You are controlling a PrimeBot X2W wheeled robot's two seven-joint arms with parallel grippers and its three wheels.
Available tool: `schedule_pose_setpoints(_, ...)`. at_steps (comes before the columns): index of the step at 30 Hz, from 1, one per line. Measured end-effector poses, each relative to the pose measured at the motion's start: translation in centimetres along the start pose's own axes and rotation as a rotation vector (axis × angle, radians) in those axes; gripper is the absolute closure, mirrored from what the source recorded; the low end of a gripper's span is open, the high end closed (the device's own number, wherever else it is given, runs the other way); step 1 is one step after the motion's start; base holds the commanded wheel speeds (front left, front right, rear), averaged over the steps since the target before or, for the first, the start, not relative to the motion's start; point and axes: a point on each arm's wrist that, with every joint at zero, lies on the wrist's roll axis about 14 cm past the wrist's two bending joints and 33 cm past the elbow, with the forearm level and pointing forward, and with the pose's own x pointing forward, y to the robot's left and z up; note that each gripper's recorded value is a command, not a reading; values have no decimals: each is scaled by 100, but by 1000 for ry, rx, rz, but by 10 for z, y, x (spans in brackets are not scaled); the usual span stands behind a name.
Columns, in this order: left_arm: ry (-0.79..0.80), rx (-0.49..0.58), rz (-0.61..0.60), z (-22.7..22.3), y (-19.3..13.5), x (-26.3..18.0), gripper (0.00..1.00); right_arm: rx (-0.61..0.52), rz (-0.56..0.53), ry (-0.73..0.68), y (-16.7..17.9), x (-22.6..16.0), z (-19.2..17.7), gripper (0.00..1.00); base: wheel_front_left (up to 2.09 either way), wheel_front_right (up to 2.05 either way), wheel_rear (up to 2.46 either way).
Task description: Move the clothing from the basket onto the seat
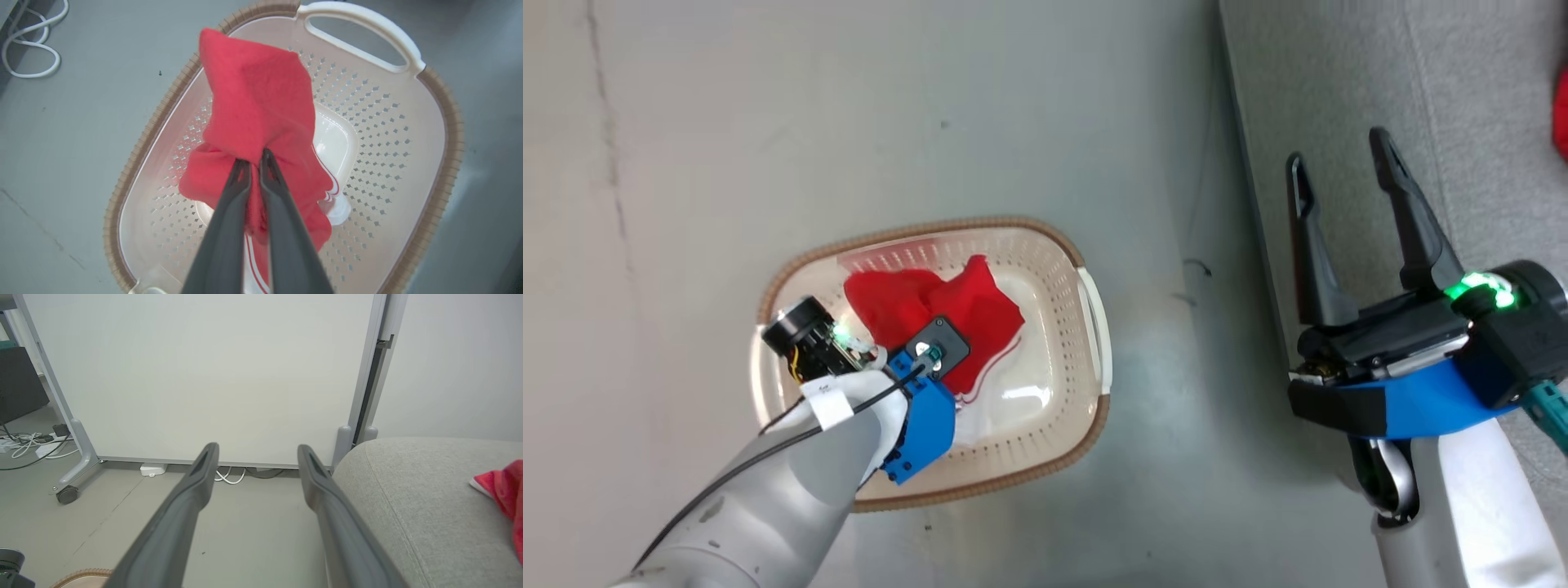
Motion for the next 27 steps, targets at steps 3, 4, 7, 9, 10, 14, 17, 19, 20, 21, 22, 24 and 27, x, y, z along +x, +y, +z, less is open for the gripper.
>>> schedule_pose_setpoints(3, -55, -26, 31, 13, -1, -16, 100, 1, 5, -19, 4, -6, 13, 0, 0, 0, 0)
schedule_pose_setpoints(4, -73, -36, 43, 17, 0, -21, 100, 2, 7, -25, 5, -9, 17, 0, 0, 0, 0)
schedule_pose_setpoints(7, -127, -58, 79, 30, 1, -37, 100, 2, 14, -39, 10, -16, 28, 0, 0, 0, 0)
schedule_pose_setpoints(9, -157, -75, 101, 36, 1, -48, 100, 5, 19, -48, 13, -22, 35, 0, 0, 0, 0)
schedule_pose_setpoints(10, -170, -80, 114, 39, 1, -54, 100, 6, 21, -54, 15, -25, 39, 0, 0, 0, 0)
schedule_pose_setpoints(14, -236, -121, 172, 53, 7, -77, 100, 10, 29, -74, 21, -37, 53, 0, 0, 0, 0)
schedule_pose_setpoints(17, -289, -160, 214, 65, 12, -95, 100, 10, 36, -90, 25, -45, 62, 0, 0, 0, 0)
schedule_pose_setpoints(19, -352, -182, 240, 81, 18, -108, 100, 10, 40, -101, 27, -51, 69, 0, 0, 0, 0)
schedule_pose_setpoints(20, -386, -190, 255, 90, 21, -116, 100, 10, 40, -108, 28, -54, 72, 0, 0, 0, 0)
schedule_pose_setpoints(21, -413, -191, 268, 96, 24, -123, 100, 11, 40, -113, 28, -57, 75, 0, 0, 0, 0)
schedule_pose_setpoints(22, -437, -200, 285, 100, 26, -130, 100, 12, 40, -118, 29, -60, 77, 0, 0, 0, 0)
schedule_pose_setpoints(24, -471, -208, 311, 104, 29, -143, 100, 15, 41, -126, 30, -66, 82, 0, 0, 0, 0)
schedule_pose_setpoints(27, -538, -211, 348, 117, 33, -163, 100, 16, 45, -141, 32, -73, 89, 0, 0, 0, 0)
